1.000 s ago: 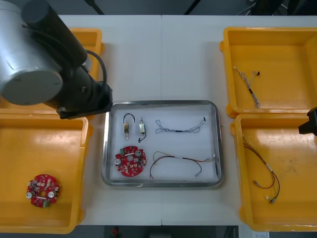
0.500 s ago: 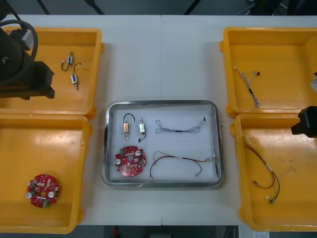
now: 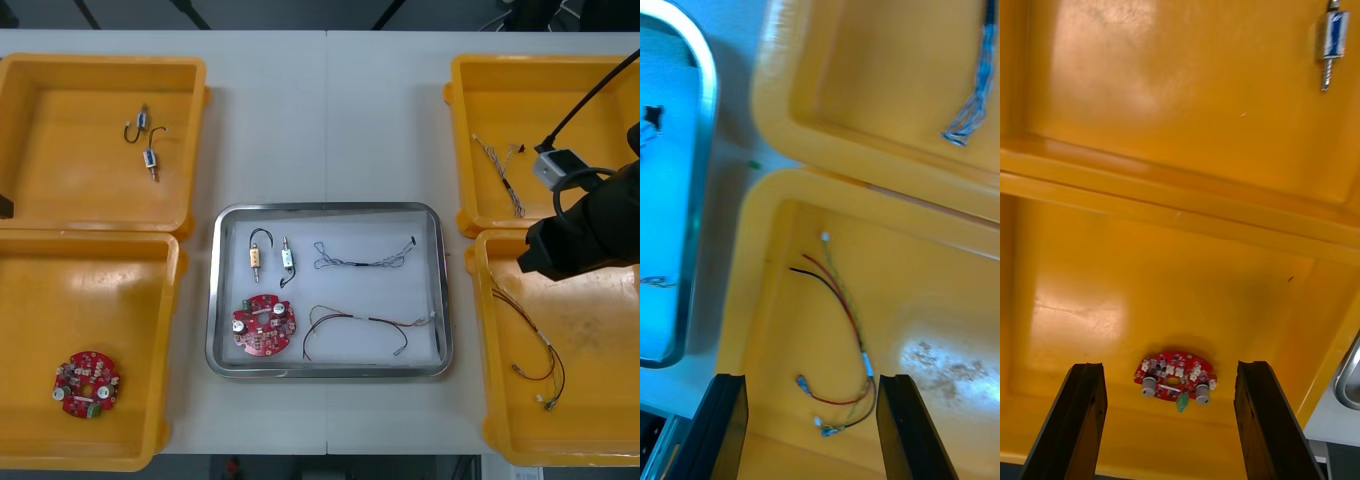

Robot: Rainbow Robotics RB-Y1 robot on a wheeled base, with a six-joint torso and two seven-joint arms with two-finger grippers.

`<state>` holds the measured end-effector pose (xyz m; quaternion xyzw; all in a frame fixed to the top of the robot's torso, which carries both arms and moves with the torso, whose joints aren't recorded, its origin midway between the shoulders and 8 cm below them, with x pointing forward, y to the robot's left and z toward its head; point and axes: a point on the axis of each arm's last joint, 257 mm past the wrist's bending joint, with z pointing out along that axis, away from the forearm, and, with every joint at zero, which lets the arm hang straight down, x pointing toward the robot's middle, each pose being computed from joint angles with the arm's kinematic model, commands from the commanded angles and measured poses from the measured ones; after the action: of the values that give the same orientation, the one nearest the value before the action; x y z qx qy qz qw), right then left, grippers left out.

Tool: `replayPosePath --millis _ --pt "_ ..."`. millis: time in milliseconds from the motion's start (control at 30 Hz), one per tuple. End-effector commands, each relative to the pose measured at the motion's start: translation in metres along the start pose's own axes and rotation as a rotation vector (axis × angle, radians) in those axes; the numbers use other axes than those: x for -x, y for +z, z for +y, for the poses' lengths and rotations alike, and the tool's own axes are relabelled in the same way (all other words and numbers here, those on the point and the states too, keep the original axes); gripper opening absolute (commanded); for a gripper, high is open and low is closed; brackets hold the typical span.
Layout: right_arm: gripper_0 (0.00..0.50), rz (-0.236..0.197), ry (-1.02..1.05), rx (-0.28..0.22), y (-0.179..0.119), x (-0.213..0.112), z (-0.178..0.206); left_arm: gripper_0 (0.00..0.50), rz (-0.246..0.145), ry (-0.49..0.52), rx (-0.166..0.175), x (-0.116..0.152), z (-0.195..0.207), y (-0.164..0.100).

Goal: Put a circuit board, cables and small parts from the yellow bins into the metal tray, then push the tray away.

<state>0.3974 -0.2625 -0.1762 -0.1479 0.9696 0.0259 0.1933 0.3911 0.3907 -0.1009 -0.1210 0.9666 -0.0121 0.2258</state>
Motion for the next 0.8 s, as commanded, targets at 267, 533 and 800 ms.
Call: replayPosePath --millis 267,533,800 --pt "0.5 -0.02 -0.313 0.065 0.002 0.02 0.083 0.5 -0.082 0.084 0.041 -0.022 0.019 0.011" --pt "0.5 -0.024 -0.534 0.081 0.008 0.017 0.131 0.5 -0.078 0.089 0.046 -0.027 0.024 0.018" --pt "0.5 -0.034 -0.793 0.096 0.019 0.005 0.177 0.5 -0.068 0.117 0.044 -0.033 0.022 0.019"
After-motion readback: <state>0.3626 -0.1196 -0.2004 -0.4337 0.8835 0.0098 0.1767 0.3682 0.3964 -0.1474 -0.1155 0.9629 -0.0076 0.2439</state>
